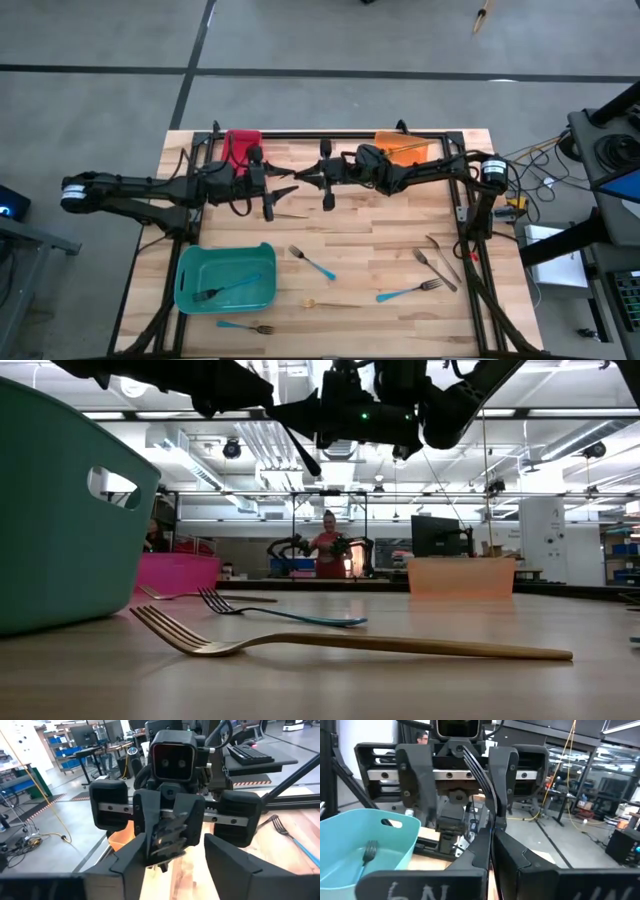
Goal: Sort silverware by color (type)
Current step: Put the black fork into the red bin
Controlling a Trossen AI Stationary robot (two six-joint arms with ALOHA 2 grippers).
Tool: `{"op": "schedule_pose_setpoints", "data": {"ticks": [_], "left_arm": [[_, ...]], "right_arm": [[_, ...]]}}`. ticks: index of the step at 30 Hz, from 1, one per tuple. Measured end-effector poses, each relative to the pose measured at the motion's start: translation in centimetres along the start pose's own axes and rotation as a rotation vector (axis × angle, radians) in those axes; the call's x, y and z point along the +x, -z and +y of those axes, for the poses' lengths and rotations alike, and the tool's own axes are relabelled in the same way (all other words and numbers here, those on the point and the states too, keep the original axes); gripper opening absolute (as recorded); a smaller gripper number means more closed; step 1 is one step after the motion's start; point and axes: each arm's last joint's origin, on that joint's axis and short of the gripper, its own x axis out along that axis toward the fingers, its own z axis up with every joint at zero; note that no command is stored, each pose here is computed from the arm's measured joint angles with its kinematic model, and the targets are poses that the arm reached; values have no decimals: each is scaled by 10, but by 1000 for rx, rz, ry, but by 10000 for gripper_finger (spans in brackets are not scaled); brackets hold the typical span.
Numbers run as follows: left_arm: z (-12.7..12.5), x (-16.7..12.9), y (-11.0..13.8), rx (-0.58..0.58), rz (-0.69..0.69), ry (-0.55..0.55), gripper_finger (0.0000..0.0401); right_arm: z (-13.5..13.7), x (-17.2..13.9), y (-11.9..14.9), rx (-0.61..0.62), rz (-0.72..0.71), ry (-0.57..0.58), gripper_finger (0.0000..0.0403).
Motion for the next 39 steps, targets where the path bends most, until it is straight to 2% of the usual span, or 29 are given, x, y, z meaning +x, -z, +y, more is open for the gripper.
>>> {"op": "schedule_pose_setpoints", "data": {"ticks": [4, 11, 19, 26, 32, 39], "left_arm": [[0, 0, 0, 8, 3, 1, 126], [1, 0, 1, 17, 10, -16, 12], [2, -1, 2, -33, 20, -54, 1], [5, -6, -1, -197, 11, -126, 0], [6, -10, 0, -316, 30, -142, 0], [7, -16, 0, -398, 43, -157, 0]], "right_arm": [[0, 0, 0, 1, 0, -1, 9], [1, 0, 1, 11, 12, -14, 9], [1, 1, 5, 60, 52, -9, 25], [-1, 0, 7, 90, 83, 60, 68], [-5, -1, 8, 97, 95, 96, 109], [-6, -2, 8, 103, 103, 119, 136]]}}
